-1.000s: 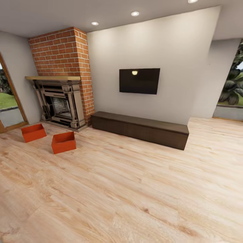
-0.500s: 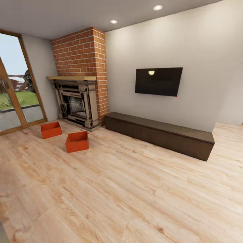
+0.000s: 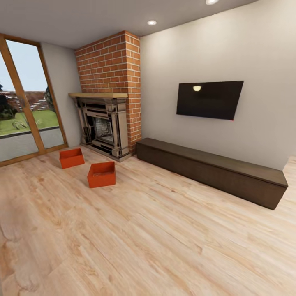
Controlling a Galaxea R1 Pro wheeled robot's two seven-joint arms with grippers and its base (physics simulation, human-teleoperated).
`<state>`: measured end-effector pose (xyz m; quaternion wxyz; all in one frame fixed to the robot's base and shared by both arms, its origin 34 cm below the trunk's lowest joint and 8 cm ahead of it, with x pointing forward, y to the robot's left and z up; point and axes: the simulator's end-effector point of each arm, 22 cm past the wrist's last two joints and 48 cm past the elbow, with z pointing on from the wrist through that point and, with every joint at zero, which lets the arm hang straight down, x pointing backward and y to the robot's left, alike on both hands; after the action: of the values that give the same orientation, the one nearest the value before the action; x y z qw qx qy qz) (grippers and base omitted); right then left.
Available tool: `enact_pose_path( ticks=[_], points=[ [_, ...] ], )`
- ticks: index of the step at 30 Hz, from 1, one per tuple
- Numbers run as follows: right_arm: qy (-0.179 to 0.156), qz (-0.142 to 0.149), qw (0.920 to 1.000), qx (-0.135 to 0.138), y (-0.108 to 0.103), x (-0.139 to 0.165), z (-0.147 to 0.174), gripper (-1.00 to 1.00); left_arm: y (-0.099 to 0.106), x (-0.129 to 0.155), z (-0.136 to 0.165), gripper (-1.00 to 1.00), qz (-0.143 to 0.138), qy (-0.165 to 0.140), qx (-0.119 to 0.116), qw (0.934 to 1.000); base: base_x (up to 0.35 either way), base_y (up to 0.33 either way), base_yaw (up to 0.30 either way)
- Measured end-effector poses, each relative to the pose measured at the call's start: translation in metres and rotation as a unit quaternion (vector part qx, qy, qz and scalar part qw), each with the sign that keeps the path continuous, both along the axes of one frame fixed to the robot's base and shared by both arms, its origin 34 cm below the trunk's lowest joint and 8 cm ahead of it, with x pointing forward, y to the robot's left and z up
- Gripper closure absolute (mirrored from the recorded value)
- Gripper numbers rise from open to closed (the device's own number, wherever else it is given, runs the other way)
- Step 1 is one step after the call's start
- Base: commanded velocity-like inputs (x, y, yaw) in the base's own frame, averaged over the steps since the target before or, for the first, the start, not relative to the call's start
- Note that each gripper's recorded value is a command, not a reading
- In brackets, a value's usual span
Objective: Move the two storage containers from the living room to the garage. In the garage, place one container on the floor and stack the other container on top of it (either order is fine).
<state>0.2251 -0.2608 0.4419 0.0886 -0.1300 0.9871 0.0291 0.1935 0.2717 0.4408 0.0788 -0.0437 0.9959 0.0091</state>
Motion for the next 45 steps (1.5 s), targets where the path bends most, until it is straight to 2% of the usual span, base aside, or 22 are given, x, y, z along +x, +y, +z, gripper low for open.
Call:
enact_pose_path(
  ticks=[14, 45],
  points=[
    [0.000, -0.001, 1.0000, 0.000, -0.0003, 0.0003, 0.0000, -1.00, 0.0000, 0.0000, 0.0000, -1.00, 0.000, 0.000, 0.000, 1.0000, 0.322, 0.000, 0.021],
    [0.000, -0.001, 1.0000, -0.001, -0.0007, -0.0001, 0.0000, -1.00, 0.0000, -0.0003, 0.0000, -1.00, 0.000, 0.000, 0.000, 1.0000, 0.322, 0.000, 0.232]
  ],
)
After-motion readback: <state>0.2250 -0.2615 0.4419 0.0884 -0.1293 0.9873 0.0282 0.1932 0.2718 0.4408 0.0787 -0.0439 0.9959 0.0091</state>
